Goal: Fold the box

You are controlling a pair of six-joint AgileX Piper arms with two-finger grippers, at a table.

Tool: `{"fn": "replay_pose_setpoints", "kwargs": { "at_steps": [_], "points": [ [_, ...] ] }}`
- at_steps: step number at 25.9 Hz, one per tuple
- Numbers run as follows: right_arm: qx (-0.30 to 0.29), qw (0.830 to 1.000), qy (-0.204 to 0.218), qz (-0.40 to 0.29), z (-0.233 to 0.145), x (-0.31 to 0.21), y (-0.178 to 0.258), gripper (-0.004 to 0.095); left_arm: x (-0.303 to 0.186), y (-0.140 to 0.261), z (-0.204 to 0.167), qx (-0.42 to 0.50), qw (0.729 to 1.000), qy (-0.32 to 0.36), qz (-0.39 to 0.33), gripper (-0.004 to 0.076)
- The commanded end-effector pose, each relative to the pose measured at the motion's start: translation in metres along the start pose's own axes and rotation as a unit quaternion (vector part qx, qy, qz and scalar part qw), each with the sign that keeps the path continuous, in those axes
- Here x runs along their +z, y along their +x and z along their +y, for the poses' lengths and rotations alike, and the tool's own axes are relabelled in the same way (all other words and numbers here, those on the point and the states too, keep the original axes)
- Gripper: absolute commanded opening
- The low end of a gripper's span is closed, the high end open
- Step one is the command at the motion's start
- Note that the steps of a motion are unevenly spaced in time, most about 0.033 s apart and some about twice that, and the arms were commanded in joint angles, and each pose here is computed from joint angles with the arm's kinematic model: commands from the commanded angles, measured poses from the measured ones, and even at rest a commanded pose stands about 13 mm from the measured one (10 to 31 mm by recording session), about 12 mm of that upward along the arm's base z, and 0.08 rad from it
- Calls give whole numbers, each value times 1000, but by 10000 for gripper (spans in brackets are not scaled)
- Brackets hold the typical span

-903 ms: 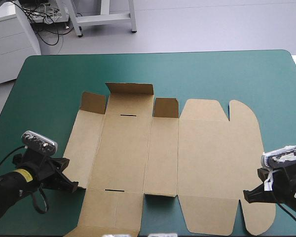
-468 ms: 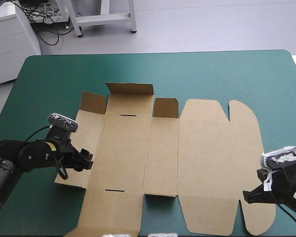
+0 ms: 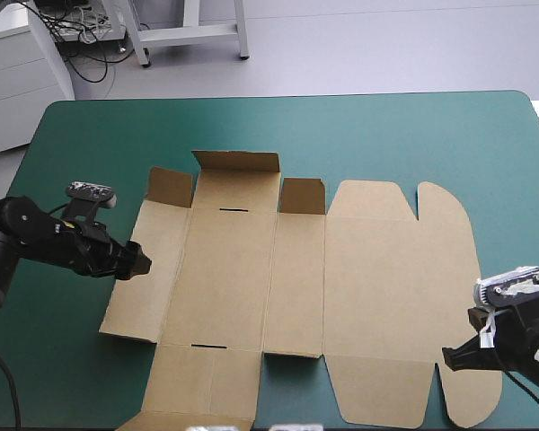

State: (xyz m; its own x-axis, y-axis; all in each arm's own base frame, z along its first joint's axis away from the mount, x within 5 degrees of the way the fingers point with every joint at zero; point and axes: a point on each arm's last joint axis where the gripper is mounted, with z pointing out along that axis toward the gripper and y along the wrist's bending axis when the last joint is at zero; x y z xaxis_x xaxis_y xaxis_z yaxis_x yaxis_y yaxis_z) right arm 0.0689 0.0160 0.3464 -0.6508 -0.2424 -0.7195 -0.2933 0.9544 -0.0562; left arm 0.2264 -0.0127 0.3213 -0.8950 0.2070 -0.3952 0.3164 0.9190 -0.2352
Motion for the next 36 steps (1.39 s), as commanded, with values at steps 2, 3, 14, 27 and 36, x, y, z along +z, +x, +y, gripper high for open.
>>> {"fn": "replay_pose_setpoints", "kwargs": {
  "at_steps": [2,3,14,27,36],
  "points": [
    [-6,999,11,-34,-2,-5,-9,-18,-9,-2,25,-31,997,64,-16,561],
    [-6,999,10,-35,-2,-5,-9,-18,-8,-1,34,-43,997,61,-18,561],
    [-17,999,11,-35,-2,-5,-9,-18,25,-3,84,-128,986,106,9,561],
    [-17,999,10,-33,-2,-5,-9,-18,58,2,101,-147,979,131,58,561],
    [-17,999,11,-34,-2,-5,-9,-18,70,9,92,-126,975,180,42,560]
  ]
}}
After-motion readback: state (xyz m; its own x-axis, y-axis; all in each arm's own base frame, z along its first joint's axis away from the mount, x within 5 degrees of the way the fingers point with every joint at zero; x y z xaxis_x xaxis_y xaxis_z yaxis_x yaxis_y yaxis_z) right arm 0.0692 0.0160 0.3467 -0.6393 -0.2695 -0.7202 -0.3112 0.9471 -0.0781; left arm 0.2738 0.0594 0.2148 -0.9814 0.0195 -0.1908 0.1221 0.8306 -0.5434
